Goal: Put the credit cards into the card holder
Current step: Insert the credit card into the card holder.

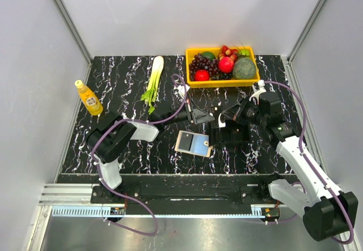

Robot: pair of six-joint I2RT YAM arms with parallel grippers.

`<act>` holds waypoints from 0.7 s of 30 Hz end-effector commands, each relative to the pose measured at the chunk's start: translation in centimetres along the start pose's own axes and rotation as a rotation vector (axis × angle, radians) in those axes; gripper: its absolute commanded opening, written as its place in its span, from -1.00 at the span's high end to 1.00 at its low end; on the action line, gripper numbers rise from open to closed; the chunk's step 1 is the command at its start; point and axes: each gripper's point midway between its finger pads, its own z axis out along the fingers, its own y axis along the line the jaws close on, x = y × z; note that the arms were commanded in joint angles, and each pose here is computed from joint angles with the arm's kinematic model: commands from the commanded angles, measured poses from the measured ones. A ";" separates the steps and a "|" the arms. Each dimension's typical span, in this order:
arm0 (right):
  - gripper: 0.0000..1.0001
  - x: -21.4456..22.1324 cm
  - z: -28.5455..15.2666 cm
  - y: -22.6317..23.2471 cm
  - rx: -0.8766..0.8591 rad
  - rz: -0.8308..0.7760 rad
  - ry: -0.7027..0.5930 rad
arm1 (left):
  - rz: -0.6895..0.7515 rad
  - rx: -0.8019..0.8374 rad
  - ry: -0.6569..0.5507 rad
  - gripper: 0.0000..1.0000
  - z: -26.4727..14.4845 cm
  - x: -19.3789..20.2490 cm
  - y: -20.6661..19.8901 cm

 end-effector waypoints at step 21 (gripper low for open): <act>0.49 2.4 -0.5 3.9 -0.248 -0.072 0.125 | 0.064 0.163 0.029 1.00 0.8 0.1 -2.9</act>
